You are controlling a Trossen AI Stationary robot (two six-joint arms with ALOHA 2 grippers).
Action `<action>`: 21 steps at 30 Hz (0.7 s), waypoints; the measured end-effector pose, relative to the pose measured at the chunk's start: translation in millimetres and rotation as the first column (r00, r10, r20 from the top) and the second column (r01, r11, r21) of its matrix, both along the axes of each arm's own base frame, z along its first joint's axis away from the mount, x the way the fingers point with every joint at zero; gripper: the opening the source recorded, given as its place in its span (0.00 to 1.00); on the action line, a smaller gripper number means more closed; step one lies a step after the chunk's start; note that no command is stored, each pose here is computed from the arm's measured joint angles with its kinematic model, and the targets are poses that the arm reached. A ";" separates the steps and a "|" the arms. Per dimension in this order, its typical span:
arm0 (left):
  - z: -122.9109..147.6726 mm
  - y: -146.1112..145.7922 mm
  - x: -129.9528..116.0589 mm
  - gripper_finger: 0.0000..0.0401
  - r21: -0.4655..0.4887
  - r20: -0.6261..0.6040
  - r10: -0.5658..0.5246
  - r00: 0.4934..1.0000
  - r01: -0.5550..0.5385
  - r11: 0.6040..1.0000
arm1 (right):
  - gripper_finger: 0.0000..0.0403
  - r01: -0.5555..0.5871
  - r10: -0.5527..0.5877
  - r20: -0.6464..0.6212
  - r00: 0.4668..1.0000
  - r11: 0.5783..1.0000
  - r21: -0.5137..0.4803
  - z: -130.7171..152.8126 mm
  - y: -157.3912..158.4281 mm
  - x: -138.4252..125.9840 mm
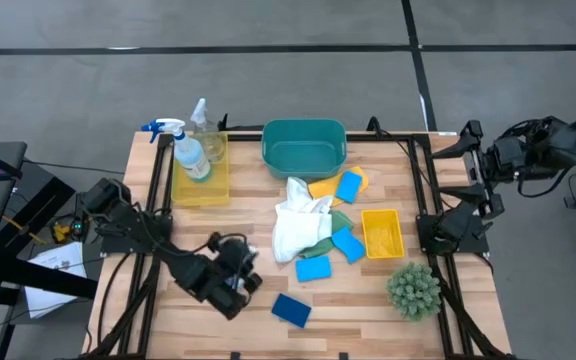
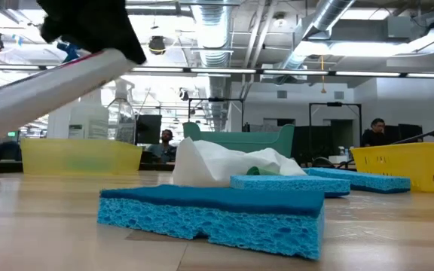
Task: Pick & Place Kitchen Items
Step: Put the white plastic restorer bottle into the left yellow bin
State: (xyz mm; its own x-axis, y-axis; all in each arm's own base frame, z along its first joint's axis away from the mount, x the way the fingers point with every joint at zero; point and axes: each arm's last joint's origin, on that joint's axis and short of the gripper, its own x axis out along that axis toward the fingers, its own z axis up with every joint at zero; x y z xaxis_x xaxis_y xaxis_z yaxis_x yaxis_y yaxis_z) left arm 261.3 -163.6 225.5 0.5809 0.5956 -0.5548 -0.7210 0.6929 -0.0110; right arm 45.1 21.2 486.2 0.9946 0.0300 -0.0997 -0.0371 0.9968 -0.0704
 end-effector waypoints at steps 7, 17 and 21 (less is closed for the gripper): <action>4.3 18.0 -10.4 0.27 0.167 0.197 0.154 0.968 -0.188 0.968 | 0.77 -0.002 0.002 0.001 1.000 1.000 0.003 0.1 -0.9 -0.8; 14.9 86.2 -7.2 0.27 0.324 0.195 0.361 0.912 -0.407 0.854 | 0.77 -0.001 0.001 0.001 1.000 1.000 0.010 0.1 -1.0 -0.9; 27.0 113.8 -7.4 0.27 0.341 0.235 0.426 0.874 -0.484 0.806 | 0.77 -0.001 0.001 0.001 1.000 1.000 0.010 0.0 -1.1 -0.9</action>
